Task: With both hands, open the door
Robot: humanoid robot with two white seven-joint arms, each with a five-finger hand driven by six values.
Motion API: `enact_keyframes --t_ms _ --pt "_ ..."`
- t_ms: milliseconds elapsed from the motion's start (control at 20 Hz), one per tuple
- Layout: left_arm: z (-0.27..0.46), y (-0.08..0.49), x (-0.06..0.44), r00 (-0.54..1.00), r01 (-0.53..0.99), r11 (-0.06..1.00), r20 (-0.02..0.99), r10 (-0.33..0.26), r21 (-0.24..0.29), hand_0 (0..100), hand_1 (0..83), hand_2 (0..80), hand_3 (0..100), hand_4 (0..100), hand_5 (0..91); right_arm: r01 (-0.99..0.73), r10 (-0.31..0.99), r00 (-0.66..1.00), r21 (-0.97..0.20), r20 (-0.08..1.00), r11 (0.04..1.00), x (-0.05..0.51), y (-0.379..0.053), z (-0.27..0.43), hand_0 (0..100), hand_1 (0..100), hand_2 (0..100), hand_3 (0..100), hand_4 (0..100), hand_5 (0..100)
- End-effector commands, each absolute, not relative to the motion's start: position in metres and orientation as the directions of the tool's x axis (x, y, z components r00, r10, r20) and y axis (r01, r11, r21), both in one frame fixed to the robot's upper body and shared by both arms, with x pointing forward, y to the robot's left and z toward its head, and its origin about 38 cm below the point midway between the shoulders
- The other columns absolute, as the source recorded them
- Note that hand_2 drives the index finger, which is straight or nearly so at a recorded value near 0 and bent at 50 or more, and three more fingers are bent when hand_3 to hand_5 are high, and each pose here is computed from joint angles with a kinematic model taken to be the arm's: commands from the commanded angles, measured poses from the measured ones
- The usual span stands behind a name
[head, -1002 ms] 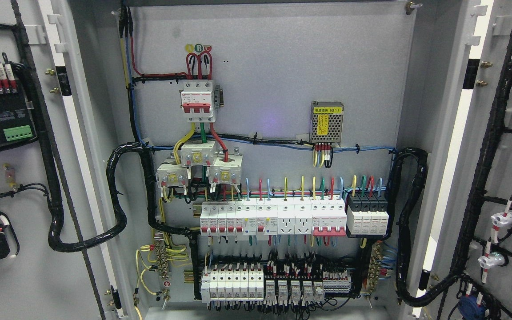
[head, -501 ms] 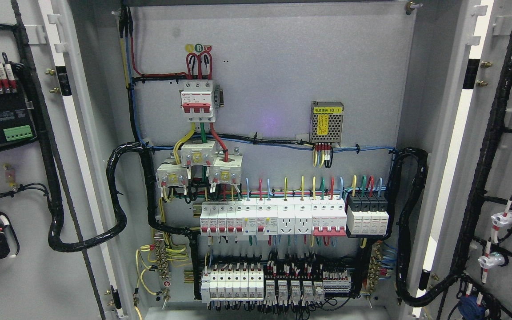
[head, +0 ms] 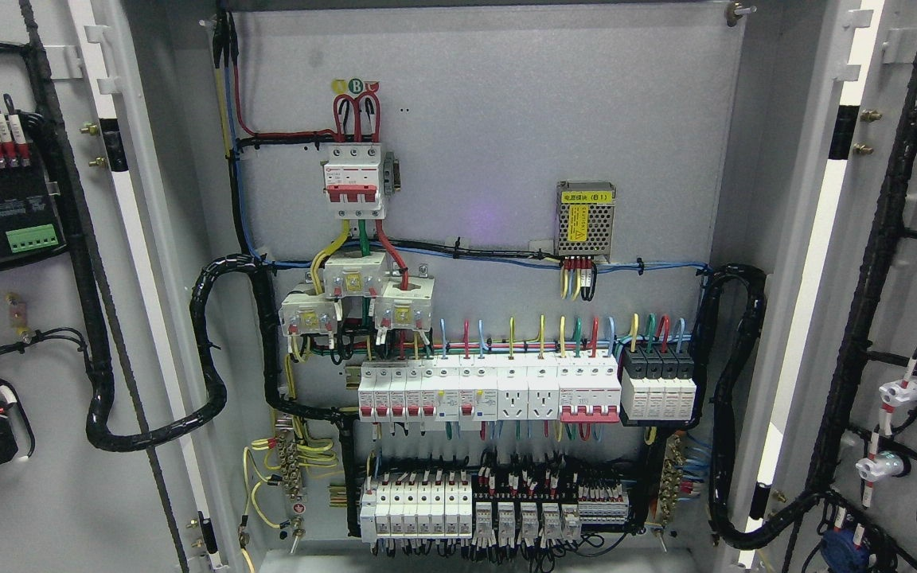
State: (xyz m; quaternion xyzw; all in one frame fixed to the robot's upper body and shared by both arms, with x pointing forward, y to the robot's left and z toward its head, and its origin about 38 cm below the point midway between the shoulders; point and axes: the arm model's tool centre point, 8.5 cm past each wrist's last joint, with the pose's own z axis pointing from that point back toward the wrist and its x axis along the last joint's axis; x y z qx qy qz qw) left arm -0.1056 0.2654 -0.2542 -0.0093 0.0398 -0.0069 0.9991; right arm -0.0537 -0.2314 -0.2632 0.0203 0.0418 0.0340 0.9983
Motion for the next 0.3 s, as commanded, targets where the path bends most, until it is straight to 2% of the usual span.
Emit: enact_keyframes --t_ms 0,250 --pt "-0.255 0.2436 -0.1085 0.996 0.011 0.998 -0.083 -0.015 -0.054 0 0.0 0.0 0 3 0.0 -0.063 0.068 0.994 0.05 -0.091 0.997 -0.0568 -0.2286 -0.2629 0 0 0 0 0 0" --pt "-0.255 0.2436 -0.1085 0.996 0.011 0.998 -0.083 -0.015 -0.054 0 0.0 0.0 0 3 0.0 -0.063 0.068 0.994 0.049 -0.09 0.997 -0.0566 -0.2296 -0.2629 0 0 0 0 0 0"
